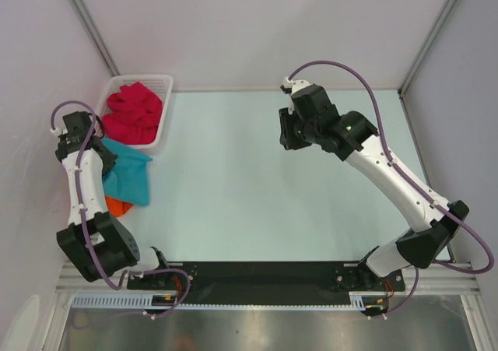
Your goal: Fold and stack the t-shirts
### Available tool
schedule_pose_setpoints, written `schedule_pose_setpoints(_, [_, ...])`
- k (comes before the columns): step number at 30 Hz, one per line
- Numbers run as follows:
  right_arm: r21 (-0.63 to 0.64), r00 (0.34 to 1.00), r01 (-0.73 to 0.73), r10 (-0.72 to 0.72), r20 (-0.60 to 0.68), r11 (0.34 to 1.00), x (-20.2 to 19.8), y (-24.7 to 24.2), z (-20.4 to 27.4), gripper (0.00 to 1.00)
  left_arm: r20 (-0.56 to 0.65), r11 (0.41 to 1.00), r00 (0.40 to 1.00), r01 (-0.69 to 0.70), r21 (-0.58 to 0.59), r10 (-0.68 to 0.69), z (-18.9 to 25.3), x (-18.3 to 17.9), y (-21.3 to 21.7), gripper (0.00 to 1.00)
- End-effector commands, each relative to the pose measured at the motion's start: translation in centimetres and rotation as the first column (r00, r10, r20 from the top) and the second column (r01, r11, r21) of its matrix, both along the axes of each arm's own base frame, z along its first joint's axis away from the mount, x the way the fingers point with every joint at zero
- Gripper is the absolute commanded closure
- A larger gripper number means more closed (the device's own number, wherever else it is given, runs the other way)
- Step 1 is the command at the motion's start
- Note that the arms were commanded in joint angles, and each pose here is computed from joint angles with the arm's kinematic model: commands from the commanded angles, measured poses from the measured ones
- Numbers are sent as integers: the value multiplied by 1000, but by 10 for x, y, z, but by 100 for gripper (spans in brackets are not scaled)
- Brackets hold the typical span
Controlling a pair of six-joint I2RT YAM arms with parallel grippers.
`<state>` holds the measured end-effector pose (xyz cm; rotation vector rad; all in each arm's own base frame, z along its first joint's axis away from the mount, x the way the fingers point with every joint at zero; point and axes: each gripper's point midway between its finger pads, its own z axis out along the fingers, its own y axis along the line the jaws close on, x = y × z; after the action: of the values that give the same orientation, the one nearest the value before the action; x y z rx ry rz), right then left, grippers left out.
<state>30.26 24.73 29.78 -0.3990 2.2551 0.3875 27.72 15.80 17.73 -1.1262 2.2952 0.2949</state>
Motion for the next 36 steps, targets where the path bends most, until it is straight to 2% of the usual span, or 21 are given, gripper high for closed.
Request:
schedule_pose_setpoints(1, [23,999,-9,8,41,1000,2,7,17,69,127,999,991,47,25,-50,41,17,-1,100])
schedule_pose_setpoints(5, [26,999,-8,7,45,1000,4,9,18,70,218,982,965,167,-89,-144,44,42,-31,100])
schedule_pose_setpoints(12, [24,999,-3,2,52,1000,7,9,20,70,237,974,952,215,-66,-194,60,62,-44,100])
schedule_pose_setpoints(17, [24,998,-1,-1,58,1000,9,10,22,70,274,951,929,288,-109,-250,62,74,-58,100])
schedule_pose_setpoints(21, [24,999,-1,0,52,1000,10,12,20,70,283,945,919,312,-95,-275,70,82,-64,100])
schedule_pose_setpoints(24, [17,999,1,-2,52,1000,11,12,19,71,282,947,919,309,-84,-275,71,83,-61,100])
schedule_pose_setpoints(28, [13,999,4,-5,51,1000,12,11,20,71,213,968,951,243,-69,-224,56,73,-44,100])
schedule_pose_setpoints(30, [11,999,6,-6,53,1000,12,11,20,71,182,975,965,206,-80,-189,44,60,-34,100])
schedule_pose_setpoints(36, [4,999,2,-3,44,1000,14,11,16,71,70,995,993,96,9,-97,28,26,-1,100])
